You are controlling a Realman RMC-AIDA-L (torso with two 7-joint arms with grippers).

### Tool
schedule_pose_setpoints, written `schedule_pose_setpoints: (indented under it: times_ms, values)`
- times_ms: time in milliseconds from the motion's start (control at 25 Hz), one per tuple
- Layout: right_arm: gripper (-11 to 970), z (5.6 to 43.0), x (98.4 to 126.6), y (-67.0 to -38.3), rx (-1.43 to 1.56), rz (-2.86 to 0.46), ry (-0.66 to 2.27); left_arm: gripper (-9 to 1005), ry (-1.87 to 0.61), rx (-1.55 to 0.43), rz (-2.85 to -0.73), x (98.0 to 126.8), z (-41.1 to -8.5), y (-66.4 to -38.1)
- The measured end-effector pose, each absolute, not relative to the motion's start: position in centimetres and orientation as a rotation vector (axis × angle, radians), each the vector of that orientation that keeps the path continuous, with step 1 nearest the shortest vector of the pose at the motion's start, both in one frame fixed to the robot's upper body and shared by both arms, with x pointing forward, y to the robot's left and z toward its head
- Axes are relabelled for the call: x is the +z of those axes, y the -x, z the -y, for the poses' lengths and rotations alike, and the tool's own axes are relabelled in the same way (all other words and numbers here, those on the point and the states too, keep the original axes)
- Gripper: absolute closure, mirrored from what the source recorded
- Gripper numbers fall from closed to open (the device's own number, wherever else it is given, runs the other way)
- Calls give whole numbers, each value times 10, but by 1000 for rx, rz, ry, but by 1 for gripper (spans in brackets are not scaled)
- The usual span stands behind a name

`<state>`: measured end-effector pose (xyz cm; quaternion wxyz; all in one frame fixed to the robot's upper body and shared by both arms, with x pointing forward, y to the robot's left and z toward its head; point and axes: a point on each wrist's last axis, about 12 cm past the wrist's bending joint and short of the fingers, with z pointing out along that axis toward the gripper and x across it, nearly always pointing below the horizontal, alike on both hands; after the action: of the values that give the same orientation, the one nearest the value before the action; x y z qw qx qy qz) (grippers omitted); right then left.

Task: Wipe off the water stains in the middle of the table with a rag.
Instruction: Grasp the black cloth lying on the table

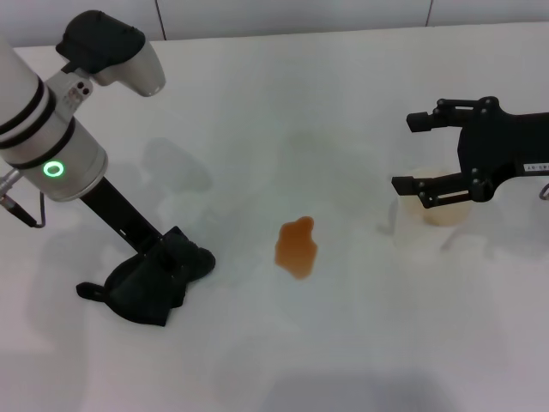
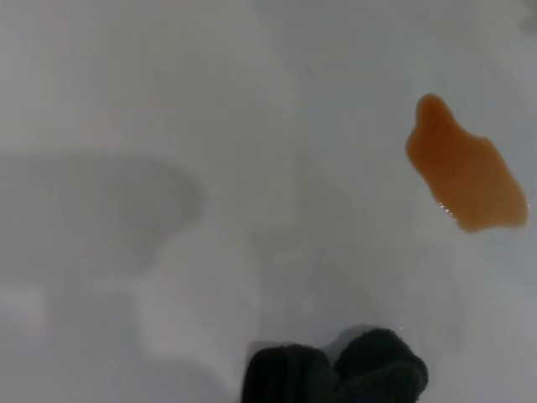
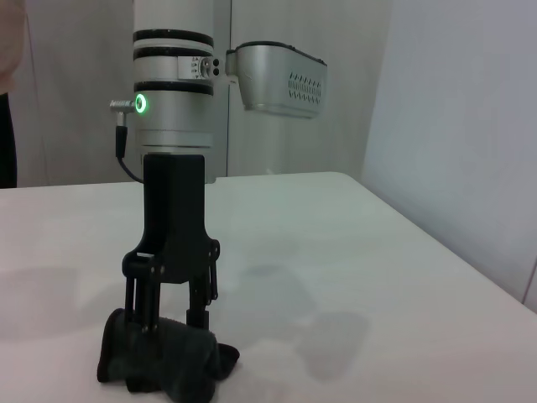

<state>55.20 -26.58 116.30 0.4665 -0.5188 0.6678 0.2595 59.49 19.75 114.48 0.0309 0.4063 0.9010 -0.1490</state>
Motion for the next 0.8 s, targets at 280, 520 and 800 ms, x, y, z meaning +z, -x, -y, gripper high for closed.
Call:
schedule_pose_setpoints:
  times_ms: [280, 520, 800]
  values:
    - [100, 266, 1163, -552, 636, -1638, 1273, 282, -1235, -437, -2782, 1141, -201, -595]
    - [100, 266, 1163, -552, 633, -1640, 1270, 331, -1233, -433, -2788, 1136, -202, -595]
    - [100, 267, 1163, -553, 628, -1643, 1263, 387, -1261, -376, -2804, 1127, -199, -595]
